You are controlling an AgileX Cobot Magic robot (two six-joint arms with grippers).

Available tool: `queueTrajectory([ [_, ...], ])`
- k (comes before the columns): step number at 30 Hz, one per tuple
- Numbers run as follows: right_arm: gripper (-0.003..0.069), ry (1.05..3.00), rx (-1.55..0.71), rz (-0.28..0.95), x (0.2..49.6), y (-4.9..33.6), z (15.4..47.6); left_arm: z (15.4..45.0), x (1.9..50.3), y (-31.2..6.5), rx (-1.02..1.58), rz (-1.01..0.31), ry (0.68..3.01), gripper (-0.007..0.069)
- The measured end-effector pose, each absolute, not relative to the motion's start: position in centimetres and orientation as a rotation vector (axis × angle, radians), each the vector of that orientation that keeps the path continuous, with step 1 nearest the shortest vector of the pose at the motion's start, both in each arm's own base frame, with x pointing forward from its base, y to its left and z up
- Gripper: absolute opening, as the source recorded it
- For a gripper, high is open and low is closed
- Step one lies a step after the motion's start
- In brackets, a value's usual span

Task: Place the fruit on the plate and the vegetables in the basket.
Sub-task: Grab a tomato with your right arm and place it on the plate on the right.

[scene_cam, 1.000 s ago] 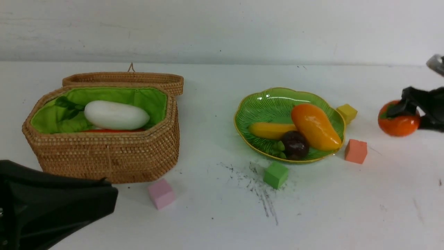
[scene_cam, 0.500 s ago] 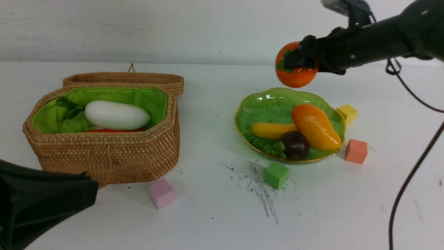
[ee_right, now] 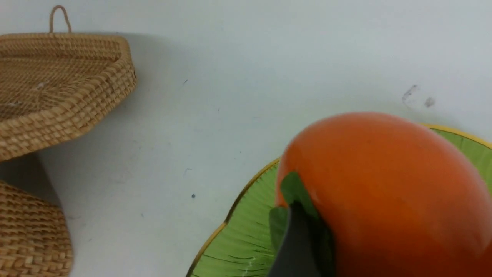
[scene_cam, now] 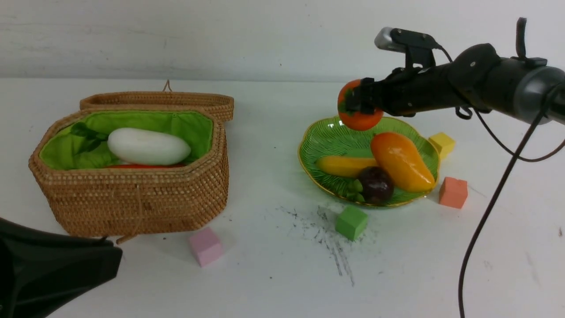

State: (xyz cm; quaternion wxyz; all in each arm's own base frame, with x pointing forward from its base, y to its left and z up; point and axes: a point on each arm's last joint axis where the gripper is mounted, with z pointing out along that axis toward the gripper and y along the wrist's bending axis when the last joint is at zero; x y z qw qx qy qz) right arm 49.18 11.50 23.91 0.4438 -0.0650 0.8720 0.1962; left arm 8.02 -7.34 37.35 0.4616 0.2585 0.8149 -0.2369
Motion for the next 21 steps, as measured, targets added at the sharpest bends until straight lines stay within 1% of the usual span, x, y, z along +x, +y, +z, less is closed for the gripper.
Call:
queueTrajectory([
  [10, 0.0548, 2.147, -0.195, 0.425, 49.33, 11.25, 23.93, 37.33, 8.01, -7.33, 0.641, -0.58, 2.004, 0.0029],
  [12, 0.0581, 2.148, -0.21, 0.41, 49.33, 11.2, 23.89, 37.35, 8.02, -7.34, 0.643, -0.578, 2.001, 0.0029],
  [13, 0.0581, 2.148, -0.21, 0.409, 49.33, 11.2, 23.89, 37.36, 8.02, -7.34, 0.642, -0.579, 2.0, 0.0029],
  [16, 0.0613, 2.149, -0.216, 0.404, 49.32, 11.19, 23.88, 37.36, 8.03, -7.34, 0.643, -0.578, 1.999, 0.0029],
  [21, 0.0606, 2.158, -0.231, 0.415, 49.08, 11.27, 24.18, 37.43, 8.07, -7.35, 0.639, -0.58, 1.991, 0.0029],
])
